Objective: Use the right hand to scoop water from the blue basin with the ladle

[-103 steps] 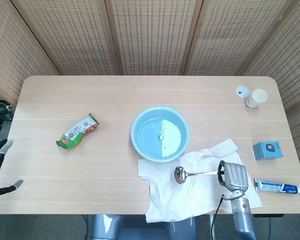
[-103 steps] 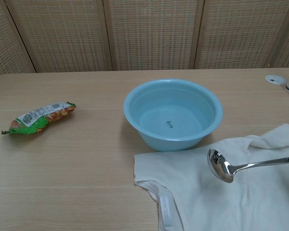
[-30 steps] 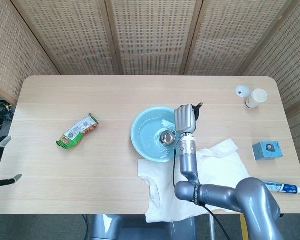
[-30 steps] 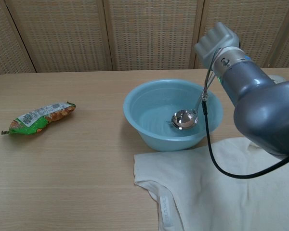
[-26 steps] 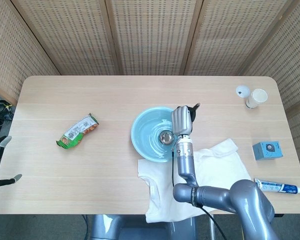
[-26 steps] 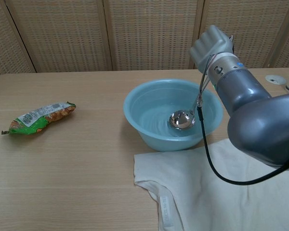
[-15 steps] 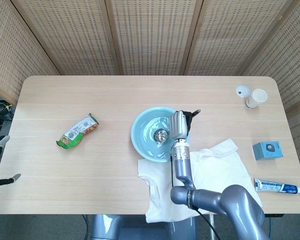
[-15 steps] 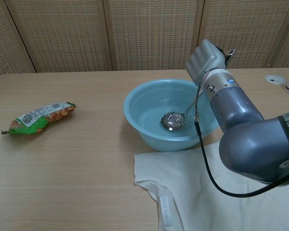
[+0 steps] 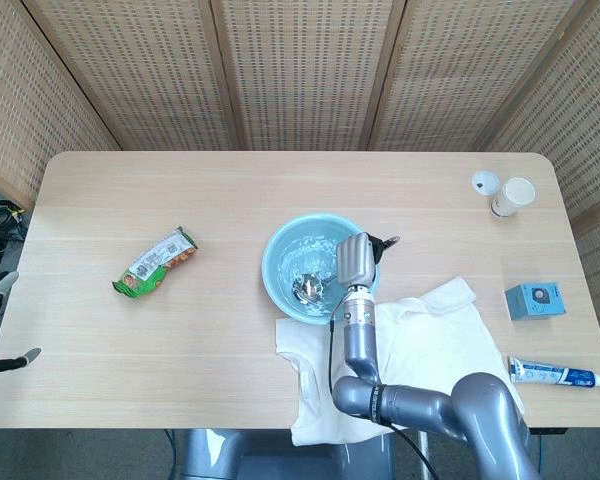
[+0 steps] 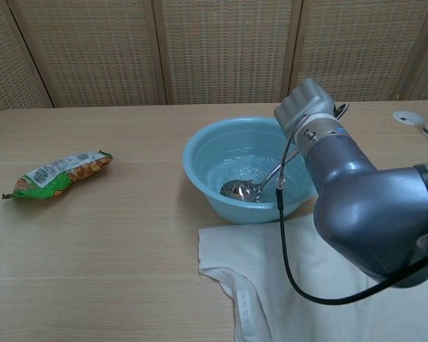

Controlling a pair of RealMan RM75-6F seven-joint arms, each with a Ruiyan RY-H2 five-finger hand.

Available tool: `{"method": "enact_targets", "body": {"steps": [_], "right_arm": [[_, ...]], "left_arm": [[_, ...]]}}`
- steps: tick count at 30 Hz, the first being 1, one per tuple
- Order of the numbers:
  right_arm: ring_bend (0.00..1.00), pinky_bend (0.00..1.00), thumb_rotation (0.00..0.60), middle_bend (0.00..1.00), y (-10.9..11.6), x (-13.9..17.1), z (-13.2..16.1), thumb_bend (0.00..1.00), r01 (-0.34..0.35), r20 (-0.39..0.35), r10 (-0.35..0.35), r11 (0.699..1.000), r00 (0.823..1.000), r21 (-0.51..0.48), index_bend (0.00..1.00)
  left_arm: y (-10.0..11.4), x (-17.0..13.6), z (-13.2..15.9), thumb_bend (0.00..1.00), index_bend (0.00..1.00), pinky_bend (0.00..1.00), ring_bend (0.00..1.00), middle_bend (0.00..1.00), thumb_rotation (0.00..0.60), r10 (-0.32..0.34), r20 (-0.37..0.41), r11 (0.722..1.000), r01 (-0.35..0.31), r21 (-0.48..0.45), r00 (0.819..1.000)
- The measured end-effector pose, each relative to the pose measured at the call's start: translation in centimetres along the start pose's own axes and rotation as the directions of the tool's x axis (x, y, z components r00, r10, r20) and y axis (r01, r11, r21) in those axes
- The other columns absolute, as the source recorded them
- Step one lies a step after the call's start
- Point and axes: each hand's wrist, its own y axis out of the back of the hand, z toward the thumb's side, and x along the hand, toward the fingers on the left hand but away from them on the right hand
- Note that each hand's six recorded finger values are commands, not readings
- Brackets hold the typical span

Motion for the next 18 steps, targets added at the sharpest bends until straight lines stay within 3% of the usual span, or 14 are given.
{"method": "enact_targets", "body": {"steps": [7,12,18], "right_arm": [[1.00,1.00,0.600,0.99,0.2,0.0,-1.3,0.78,-0.086,-0.033,0.081,0.980,0.996,-0.181,0.72],[1.00,1.00,0.600,0.99,0.7,-0.3,-3.2,0.78,-0.131,-0.046,0.122,0.932,0.991,-0.339,0.72],[1.00,1.00,0.600,0.99,1.3,-0.4,-6.1,0.78,-0.132,-0.040,0.126,0.906,0.991,-0.403,0.73]], "left_arm": [[0.1,0.0,-0.1,0.00,0.00,0.00,0.00,0.00,0.600,0.004,-0.003,1.000,-0.004,-0.001,1.000],[0.1,-0.2,0.2,0.00,0.00,0.00,0.00,0.00,0.600,0.004,0.006,1.000,-0.004,0.000,1.000],[0.0,-0.3,0.5,0.00,0.00,0.00,0.00,0.00,0.600,0.005,0.015,1.000,-0.005,0.001,1.000]]}}
